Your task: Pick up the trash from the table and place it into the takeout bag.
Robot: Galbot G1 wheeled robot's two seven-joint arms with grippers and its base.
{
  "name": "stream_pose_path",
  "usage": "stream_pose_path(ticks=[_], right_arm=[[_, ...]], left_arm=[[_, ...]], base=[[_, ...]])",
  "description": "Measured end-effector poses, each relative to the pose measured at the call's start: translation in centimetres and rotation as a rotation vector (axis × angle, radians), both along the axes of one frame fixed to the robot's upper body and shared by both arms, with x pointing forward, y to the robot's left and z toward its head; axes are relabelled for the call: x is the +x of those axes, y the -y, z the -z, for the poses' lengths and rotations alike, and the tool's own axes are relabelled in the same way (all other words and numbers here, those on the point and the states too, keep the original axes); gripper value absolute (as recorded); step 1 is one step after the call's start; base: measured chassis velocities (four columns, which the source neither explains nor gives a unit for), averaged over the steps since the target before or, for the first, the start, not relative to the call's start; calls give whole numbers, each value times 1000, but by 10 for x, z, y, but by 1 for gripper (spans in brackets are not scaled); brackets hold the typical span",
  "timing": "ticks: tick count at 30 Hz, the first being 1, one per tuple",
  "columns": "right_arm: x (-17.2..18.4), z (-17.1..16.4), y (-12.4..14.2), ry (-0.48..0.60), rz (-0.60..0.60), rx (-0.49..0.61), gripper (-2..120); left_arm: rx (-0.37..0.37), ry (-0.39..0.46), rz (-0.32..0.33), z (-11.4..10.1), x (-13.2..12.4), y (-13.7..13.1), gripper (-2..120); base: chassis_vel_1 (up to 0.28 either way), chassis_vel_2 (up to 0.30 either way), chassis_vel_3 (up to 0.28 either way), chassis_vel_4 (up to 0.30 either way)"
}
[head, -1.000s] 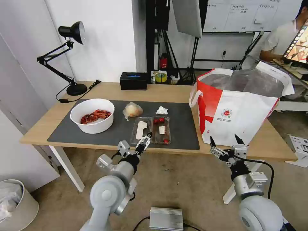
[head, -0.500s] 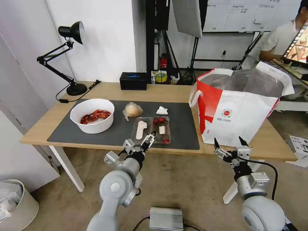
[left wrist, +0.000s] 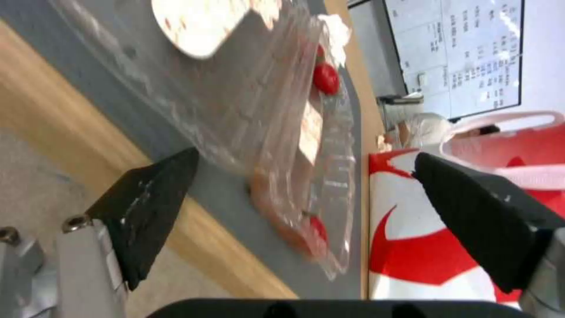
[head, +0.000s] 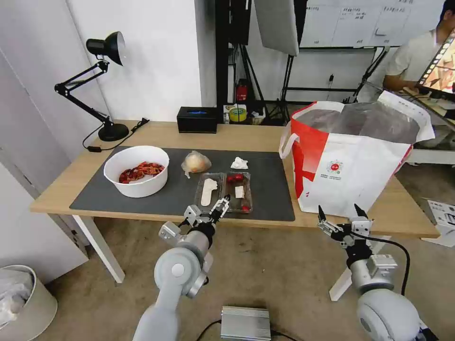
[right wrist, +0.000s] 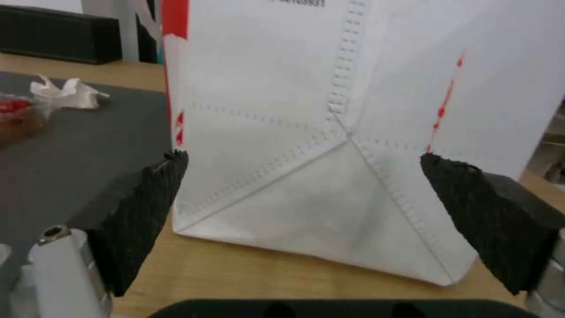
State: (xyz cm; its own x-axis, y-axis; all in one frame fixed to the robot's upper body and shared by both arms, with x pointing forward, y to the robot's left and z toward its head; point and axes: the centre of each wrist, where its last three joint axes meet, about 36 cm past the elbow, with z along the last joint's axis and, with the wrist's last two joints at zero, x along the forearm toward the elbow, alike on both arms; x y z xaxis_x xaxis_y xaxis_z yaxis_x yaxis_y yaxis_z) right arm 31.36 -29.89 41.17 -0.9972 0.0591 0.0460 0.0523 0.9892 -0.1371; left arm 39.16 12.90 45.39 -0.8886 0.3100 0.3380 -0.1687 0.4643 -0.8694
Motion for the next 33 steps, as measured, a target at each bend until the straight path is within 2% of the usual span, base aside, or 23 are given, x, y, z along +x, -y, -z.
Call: stream_pose_path(ticks=[11,17,23,26,33], right_arm=[[-1,7,-4,-14,-6,13,100],[0,8,-6,-16,-11,14,100],[0,8,-8,-13,-14,17,100],[-2,8,-9,-14,-13,17,100],[-2,8,-11,-10,-4,26,100]], left_arm=[[70,45,-56,5,6,-25,100],[74,96,-79,-1,12,-29,100],[65,143,-72,-7,15,-26,100],[51,192,-55,-16,18,-20,100],[31,255,-20,-20,17,-10,100]], base=[[0,0,0,0],[0,0,0,0],[0,0,0,0],[0,0,0,0],[0,0,0,0]])
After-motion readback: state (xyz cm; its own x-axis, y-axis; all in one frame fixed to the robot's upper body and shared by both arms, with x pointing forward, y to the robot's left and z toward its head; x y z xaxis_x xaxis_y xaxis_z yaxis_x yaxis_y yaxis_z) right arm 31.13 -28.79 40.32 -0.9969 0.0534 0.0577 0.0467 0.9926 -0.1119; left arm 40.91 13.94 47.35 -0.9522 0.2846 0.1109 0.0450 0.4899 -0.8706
